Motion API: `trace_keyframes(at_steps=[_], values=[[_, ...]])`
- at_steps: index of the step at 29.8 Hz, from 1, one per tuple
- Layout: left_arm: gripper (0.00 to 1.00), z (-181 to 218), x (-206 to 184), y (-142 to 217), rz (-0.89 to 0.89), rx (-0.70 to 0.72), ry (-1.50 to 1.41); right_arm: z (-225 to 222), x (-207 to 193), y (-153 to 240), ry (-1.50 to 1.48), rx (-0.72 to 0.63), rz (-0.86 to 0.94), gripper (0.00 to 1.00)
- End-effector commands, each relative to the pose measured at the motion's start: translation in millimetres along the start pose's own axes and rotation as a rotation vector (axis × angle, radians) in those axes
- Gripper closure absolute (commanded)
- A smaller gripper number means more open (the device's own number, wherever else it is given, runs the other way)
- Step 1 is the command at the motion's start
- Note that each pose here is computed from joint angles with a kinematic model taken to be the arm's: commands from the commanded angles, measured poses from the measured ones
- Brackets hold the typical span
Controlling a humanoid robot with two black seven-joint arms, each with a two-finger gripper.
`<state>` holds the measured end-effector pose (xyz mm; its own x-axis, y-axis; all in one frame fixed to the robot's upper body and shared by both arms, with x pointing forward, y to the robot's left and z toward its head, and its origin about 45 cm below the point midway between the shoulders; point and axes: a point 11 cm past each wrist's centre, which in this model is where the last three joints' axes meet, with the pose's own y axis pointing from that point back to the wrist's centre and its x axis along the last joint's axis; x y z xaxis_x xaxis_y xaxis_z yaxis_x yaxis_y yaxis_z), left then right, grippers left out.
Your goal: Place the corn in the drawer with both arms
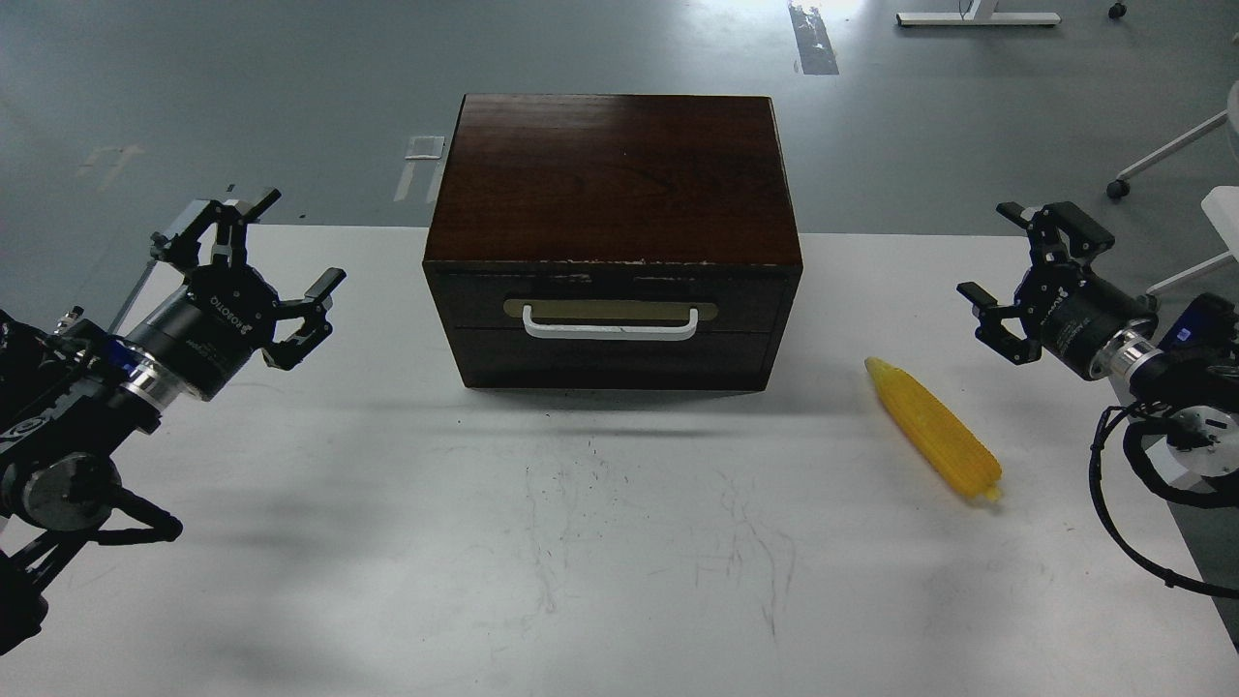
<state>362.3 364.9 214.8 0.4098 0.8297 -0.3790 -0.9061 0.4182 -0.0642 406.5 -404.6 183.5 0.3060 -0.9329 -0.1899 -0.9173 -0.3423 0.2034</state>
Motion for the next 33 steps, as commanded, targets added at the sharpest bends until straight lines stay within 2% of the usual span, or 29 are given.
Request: trace_keyframes(at_steps=[1,2,20,26,28,32,33], values=[[0.01,0.0,0.0,-0.1,0.000,0.000,0.000,0.0,0.0,0.0,0.000,0.000,0.000,0.00],[0.01,-7.0,-5.0,1.3,-0.032,0.038,-0.066,6.0,-3.2,3.7,0.024,-0.024,-0.024,0.00],[0.01,2.8,2.6,4.5,-0.011,0.017,-0.073,0.6,-1.8,2.9,0.023,-0.009,-0.019,0.00],[0.01,54.3,13.8,3.7,-0.015,-0.037,-0.205,-5.2,2.0,4.2,0.026,0.003,-0.010,0.00],[0.01,88.2,1.2,-12.1,-0.092,-0.045,-0.372,-8.8,2.5,3.5,0.024,0.015,-0.008,0.00],[0.01,116.9,-31.4,-34.8,-0.239,-0.049,-0.634,-11.1,3.0,3.0,0.022,0.023,-0.005,0.00],[0.01,124.3,-51.5,-45.5,-0.312,-0.047,-0.737,-11.8,2.8,2.6,0.022,0.025,-0.006,0.00]])
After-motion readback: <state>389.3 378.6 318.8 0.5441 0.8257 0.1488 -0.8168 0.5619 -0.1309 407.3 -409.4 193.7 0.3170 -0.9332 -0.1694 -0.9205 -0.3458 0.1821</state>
